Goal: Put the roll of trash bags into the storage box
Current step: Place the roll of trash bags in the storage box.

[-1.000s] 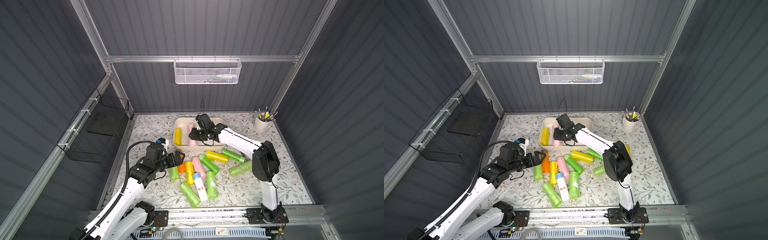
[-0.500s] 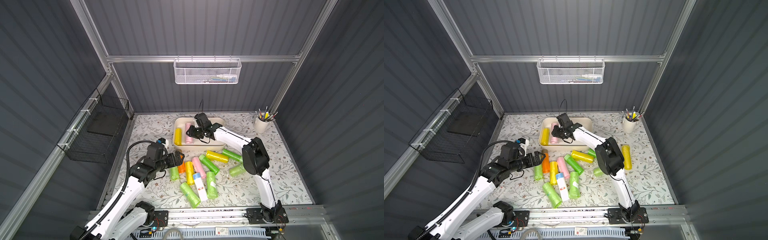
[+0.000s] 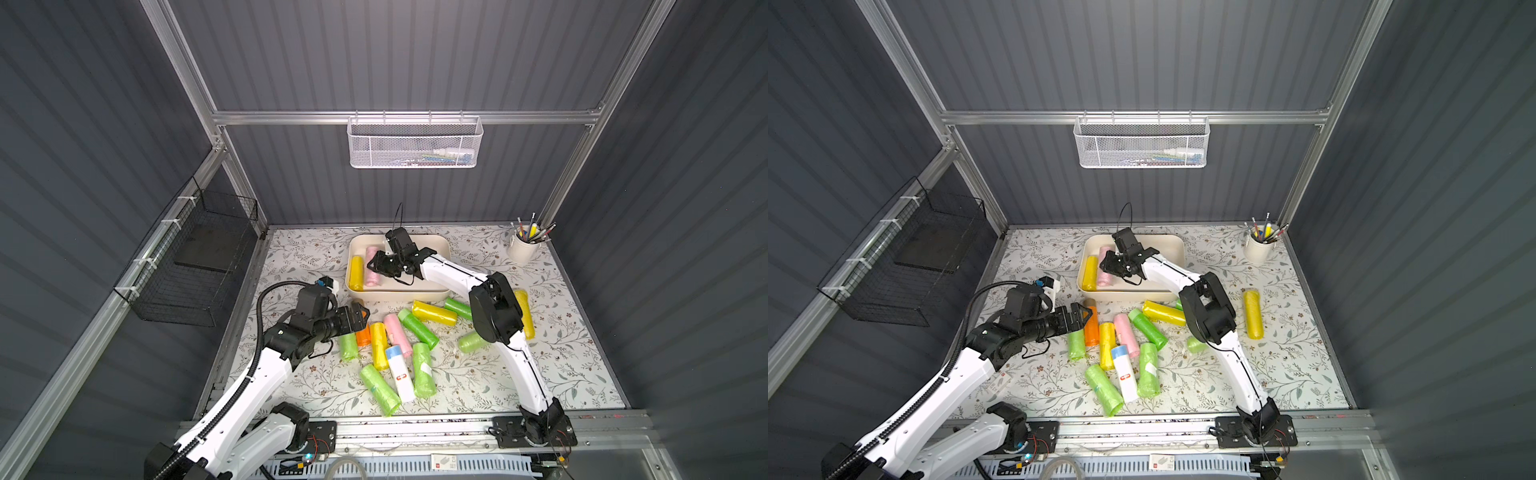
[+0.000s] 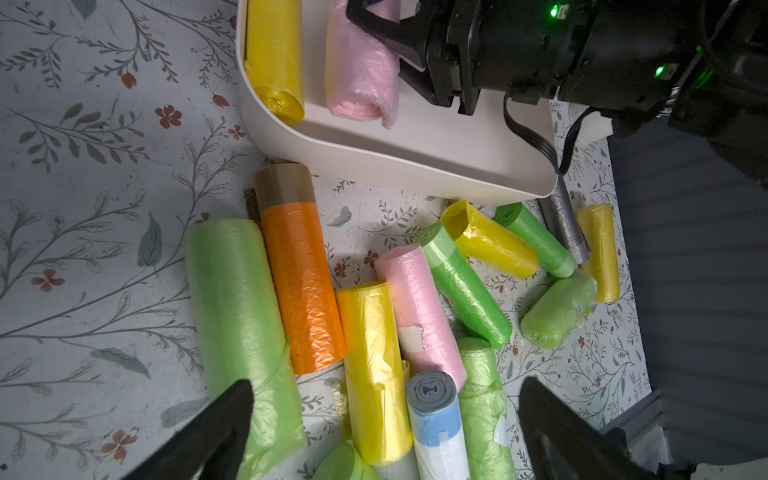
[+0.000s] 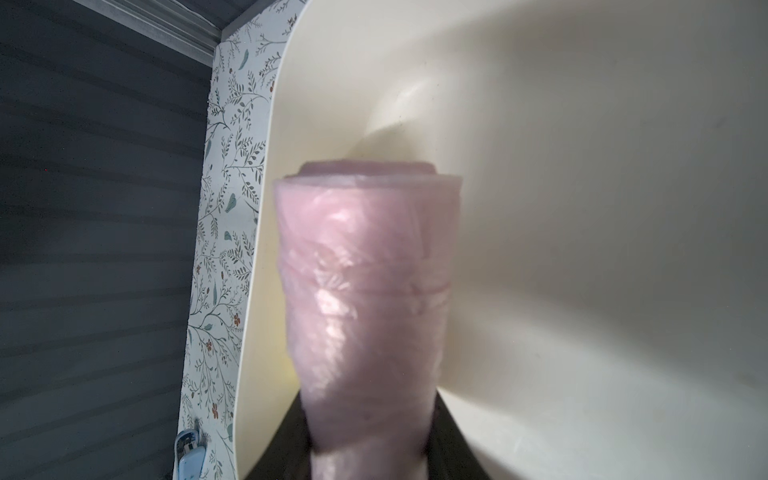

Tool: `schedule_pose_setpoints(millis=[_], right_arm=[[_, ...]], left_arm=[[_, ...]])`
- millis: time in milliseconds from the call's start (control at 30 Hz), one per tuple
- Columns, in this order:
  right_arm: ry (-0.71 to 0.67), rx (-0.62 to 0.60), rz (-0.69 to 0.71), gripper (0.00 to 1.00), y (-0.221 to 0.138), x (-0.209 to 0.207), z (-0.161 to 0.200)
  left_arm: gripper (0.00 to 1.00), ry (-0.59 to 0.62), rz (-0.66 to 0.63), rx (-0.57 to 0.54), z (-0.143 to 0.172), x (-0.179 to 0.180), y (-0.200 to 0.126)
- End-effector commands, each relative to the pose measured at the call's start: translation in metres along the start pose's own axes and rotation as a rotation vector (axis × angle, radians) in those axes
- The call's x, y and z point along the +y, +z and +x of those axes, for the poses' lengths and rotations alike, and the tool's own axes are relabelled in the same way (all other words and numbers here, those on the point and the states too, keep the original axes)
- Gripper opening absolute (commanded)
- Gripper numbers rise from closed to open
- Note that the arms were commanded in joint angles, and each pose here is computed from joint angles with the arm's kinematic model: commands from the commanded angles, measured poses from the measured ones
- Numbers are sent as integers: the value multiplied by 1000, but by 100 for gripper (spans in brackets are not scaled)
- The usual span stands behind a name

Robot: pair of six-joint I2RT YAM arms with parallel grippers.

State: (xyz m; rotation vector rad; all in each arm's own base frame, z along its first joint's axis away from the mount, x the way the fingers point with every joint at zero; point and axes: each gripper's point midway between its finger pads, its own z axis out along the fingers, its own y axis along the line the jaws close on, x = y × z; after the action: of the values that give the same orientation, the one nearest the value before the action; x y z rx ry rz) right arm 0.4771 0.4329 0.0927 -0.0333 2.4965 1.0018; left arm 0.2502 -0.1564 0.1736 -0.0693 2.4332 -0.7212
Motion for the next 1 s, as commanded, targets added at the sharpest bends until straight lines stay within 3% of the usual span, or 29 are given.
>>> schedule_pose_setpoints(millis=[0,500,800,967], right_arm=[[2,-39,-64,29,-6,18,-18],[65,18,-103,32,21,7,-11],[70,37,-118,55,20,6,-10],[70,27,-116,64,10,4,-15]], left_arm=[[100,18,18,-17,-7,-6,-1],[100,17,17,-3,-5,-5,4],[100,17,19,-5,-4,-5,3],[100,18,19,-1,-3,-4,3]])
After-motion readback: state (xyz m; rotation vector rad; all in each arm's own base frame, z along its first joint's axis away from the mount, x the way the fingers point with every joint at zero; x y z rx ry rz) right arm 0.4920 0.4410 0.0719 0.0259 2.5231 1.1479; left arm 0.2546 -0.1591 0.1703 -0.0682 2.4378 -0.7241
